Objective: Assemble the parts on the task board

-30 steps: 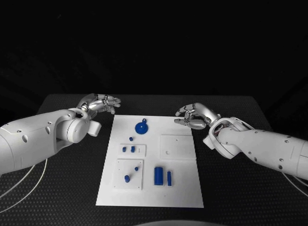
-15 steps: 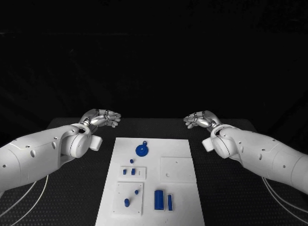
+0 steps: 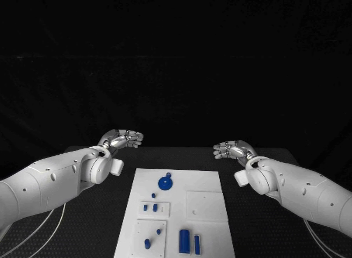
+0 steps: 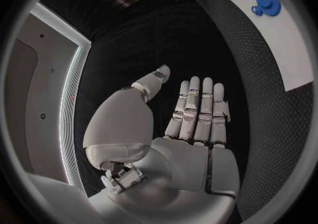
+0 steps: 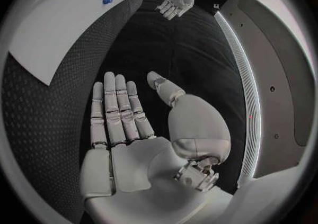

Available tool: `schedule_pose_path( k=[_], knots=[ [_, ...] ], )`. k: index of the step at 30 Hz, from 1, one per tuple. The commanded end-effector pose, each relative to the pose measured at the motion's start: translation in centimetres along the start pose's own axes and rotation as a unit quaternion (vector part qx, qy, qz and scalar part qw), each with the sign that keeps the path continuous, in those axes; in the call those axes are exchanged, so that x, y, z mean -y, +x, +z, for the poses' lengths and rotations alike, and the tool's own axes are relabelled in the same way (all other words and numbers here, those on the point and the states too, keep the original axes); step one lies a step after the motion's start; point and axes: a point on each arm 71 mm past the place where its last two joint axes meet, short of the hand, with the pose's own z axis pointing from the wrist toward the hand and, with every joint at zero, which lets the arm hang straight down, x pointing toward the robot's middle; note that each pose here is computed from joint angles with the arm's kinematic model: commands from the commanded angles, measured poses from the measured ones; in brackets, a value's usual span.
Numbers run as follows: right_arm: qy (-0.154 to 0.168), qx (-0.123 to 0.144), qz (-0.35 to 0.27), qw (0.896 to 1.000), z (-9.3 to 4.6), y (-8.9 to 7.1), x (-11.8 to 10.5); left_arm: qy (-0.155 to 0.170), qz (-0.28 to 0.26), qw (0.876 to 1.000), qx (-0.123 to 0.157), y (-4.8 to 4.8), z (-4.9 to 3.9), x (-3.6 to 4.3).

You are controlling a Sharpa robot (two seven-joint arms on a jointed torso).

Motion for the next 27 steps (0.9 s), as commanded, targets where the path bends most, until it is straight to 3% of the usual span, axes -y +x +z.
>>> schedule_pose_path(
  k=[1, 4, 11, 16, 21, 27],
  knots=[
    [-0.002, 0.001, 0.001, 1.0, 0.0, 0.1, -0.1, 0.001, -0.001, 1.0, 0.001, 0.17, -0.09, -0.03],
    [-0.006, 0.004, 0.006, 1.0, -0.2, 0.3, -0.2, 0.003, -0.005, 1.0, 0.004, 0.62, -0.32, -0.16],
    [-0.029, 0.024, 0.033, 0.999, -1.5, 1.8, -1.1, 0.016, -0.026, 0.999, 0.02, 3.47, -2.02, -0.82],
    [-0.049, 0.047, 0.064, 0.996, -3.5, 3.4, -2.0, 0.028, -0.049, 0.998, 0.042, 6.67, -4.51, -1.11],
    [-0.059, 0.072, 0.093, 0.991, -6.0, 5.1, -3.1, 0.035, -0.065, 0.995, 0.061, 9.18, -6.99, -0.93],
    [-0.061, 0.091, 0.112, 0.988, -8.3, 6.4, -3.9, 0.039, -0.074, 0.994, 0.074, 10.6, -8.69, -0.63]
  ],
)
